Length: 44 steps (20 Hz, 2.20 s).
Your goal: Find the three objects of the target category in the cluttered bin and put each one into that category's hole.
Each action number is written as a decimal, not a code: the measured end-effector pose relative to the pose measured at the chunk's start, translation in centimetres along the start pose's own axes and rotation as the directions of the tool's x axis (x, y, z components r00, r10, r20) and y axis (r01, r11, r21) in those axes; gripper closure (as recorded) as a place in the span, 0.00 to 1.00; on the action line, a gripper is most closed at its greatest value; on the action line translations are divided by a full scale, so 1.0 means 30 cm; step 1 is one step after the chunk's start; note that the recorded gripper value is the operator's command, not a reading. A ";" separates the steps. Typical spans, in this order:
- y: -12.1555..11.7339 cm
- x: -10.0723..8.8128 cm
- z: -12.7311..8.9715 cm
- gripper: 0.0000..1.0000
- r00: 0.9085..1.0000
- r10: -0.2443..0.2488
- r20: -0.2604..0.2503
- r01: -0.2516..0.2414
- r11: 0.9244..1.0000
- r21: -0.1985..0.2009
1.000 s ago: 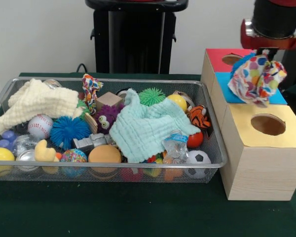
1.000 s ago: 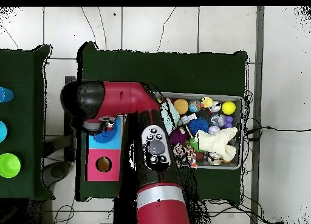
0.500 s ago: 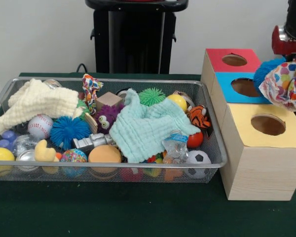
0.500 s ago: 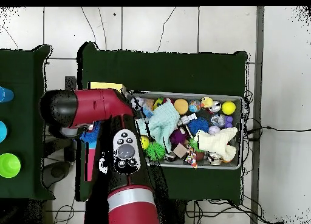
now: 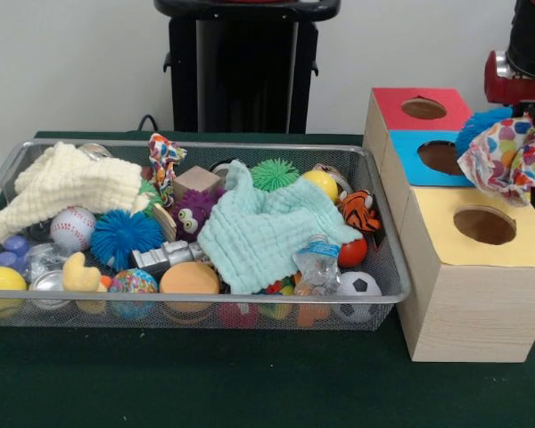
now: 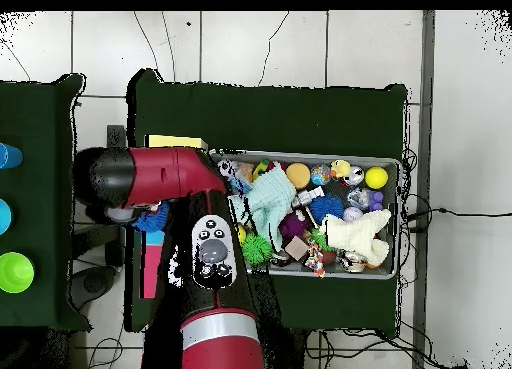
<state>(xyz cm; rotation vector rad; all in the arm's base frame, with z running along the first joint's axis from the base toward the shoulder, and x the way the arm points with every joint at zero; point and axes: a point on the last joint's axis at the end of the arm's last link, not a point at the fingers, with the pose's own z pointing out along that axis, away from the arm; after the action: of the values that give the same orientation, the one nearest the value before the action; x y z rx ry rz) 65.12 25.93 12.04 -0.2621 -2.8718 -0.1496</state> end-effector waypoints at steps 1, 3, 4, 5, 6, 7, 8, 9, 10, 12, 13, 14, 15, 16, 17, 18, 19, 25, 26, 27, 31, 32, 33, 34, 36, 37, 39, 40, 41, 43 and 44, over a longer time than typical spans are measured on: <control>-0.010 -0.004 -0.001 1.00 1.000 0.006 -0.001 -0.006 1.000 -0.001; -0.019 -0.008 -0.002 1.00 1.000 0.010 -0.002 -0.010 1.000 -0.002; -0.031 -0.014 -0.004 1.00 1.000 0.016 -0.002 -0.016 1.000 -0.003; -0.035 -0.016 -0.004 1.00 1.000 0.018 -0.002 -0.018 1.000 -0.004; -0.041 -0.019 -0.004 1.00 1.000 0.022 -0.002 -0.022 1.000 -0.005; -0.044 -0.020 -0.005 1.00 1.000 0.023 -0.002 -0.023 1.000 -0.006; -0.055 -0.024 -0.005 1.00 1.000 0.029 -0.004 -0.029 1.000 -0.007; -0.061 -0.025 -0.005 1.00 0.999 0.032 -0.005 -0.032 0.999 -0.008; -0.071 -0.028 -0.005 1.00 0.999 0.037 -0.006 -0.037 0.999 -0.009; -0.111 -0.035 -0.004 1.00 0.998 0.056 -0.010 -0.056 0.998 -0.013; -0.121 -0.035 -0.004 1.00 0.998 0.060 -0.011 -0.060 0.998 -0.013; -0.143 -0.037 -0.003 1.00 0.997 0.070 -0.013 -0.070 0.997 -0.016; -0.164 -0.039 -0.002 1.00 0.997 0.079 -0.014 -0.079 0.997 -0.020; -0.193 -0.041 -0.002 1.00 0.996 0.092 -0.014 -0.092 0.995 -0.024; -0.210 -0.043 -0.003 1.00 0.995 0.099 -0.013 -0.099 0.995 -0.028; -0.241 -0.048 -0.005 1.00 0.994 0.113 -0.011 -0.113 0.993 -0.034; -0.285 -0.055 -0.005 1.00 0.991 0.130 -0.007 -0.130 0.991 -0.041; -0.541 -0.109 0.007 1.00 0.982 0.187 0.039 -0.184 0.981 -0.064; -0.592 -0.119 0.010 1.00 0.980 0.191 0.051 -0.187 0.980 -0.065; -0.634 -0.125 0.014 1.00 0.979 0.192 0.062 -0.188 0.980 -0.063; -0.905 -0.151 0.051 1.00 0.977 0.177 0.122 -0.173 0.984 -0.041; -0.946 -0.153 0.058 1.00 0.977 0.170 0.129 -0.167 0.985 -0.039; -0.966 -0.154 0.062 1.00 0.977 0.168 0.131 -0.164 0.986 -0.038; -1.015 -0.156 0.071 1.00 0.978 0.159 0.138 -0.155 0.987 -0.035; -1.133 -0.157 0.102 1.00 0.981 0.129 0.144 -0.126 0.991 -0.033; -1.161 -0.156 0.110 1.00 0.983 0.118 0.143 -0.115 0.993 -0.033; -1.216 -0.154 0.128 1.00 0.985 0.096 0.143 -0.091 0.995 -0.035; -1.233 -0.153 0.136 1.00 0.986 0.087 0.143 -0.082 0.996 -0.036; -1.260 -0.148 0.154 0.00 0.987 0.059 0.150 -0.054 0.998 -0.038; -1.263 -0.146 0.159 0.00 0.987 0.051 0.155 -0.045 0.998 -0.039; -1.264 -0.145 0.162 0.00 0.986 0.047 0.157 -0.041 0.998 -0.040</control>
<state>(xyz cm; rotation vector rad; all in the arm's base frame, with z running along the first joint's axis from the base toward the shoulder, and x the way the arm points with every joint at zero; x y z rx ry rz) 60.86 -11.29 3.26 -0.3592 -3.0198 -0.1804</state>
